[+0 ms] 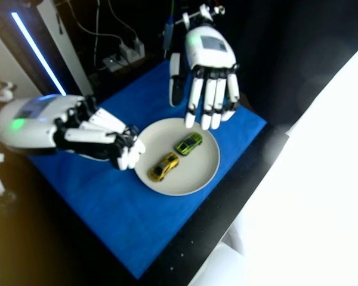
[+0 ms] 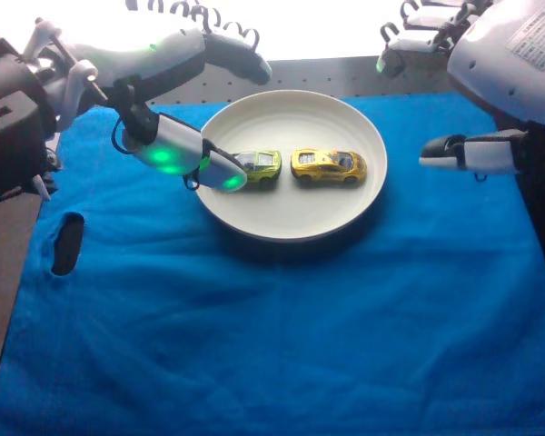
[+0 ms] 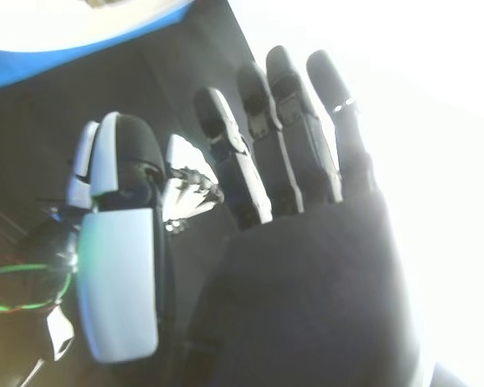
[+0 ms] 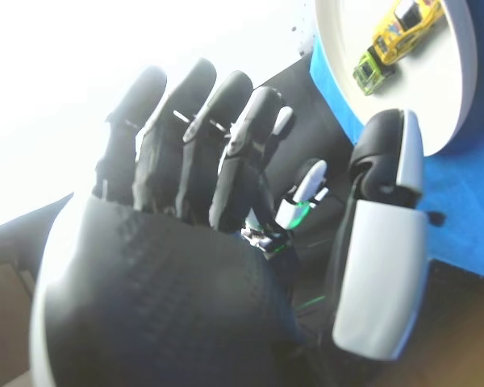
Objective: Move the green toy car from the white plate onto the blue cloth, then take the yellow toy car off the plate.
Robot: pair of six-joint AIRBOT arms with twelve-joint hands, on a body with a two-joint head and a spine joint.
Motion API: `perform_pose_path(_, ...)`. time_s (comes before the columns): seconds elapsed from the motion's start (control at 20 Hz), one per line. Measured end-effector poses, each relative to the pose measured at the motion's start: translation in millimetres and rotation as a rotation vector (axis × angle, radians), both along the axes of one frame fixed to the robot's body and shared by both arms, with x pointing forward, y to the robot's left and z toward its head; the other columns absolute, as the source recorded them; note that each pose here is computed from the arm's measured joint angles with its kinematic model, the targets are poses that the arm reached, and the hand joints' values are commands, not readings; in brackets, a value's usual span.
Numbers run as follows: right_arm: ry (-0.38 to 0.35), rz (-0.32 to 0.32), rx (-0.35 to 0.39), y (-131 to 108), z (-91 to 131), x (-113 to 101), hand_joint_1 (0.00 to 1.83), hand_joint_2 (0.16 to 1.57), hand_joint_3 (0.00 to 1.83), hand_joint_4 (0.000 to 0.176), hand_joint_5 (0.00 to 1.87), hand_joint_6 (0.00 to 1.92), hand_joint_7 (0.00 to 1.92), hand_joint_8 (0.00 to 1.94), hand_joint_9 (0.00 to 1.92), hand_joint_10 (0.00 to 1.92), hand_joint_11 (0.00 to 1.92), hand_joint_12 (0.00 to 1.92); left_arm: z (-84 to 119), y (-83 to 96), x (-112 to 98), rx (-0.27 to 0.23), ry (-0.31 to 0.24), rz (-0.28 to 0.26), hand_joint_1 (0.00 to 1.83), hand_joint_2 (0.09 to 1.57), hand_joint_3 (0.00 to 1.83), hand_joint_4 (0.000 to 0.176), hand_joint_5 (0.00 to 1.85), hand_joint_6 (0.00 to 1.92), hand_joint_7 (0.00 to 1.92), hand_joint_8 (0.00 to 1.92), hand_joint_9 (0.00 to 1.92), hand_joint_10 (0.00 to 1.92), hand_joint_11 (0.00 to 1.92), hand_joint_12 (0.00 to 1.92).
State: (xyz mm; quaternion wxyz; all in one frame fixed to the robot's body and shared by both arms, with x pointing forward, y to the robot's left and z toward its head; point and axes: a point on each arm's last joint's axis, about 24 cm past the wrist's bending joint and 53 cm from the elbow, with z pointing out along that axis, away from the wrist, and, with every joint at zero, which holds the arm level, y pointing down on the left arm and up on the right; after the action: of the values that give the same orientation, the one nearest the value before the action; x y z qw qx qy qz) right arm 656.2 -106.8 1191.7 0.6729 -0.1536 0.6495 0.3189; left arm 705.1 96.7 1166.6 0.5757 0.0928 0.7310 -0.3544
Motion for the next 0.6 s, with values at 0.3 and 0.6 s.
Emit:
perform_pose_path(0.3, 0.017, -0.013, 0.001, -2, -4, 4, 1.05, 1.01, 0.00, 0.000, 0.61, 0.50, 0.50, 0.91, 0.33, 1.34, 0.13, 1.91, -6, -0.7, 9, 0.017, 0.016, 0.013, 0.86, 0.96, 0.00, 0.000, 0.57, 0.02, 0.55, 0.03, 0.22, 0.67, 0.00, 1.39)
perform_pose_path(0.6, 0.022, -0.019, 0.005, -4, -5, 6, 1.01, 1.06, 0.00, 0.000, 0.57, 0.67, 0.51, 1.01, 0.36, 1.45, 0.24, 1.92, -18, -24.4, 17, 0.072, 0.027, -0.007, 0.88, 0.92, 0.00, 0.000, 0.71, 0.05, 0.74, 0.12, 0.42, 0.95, 0.16, 1.68)
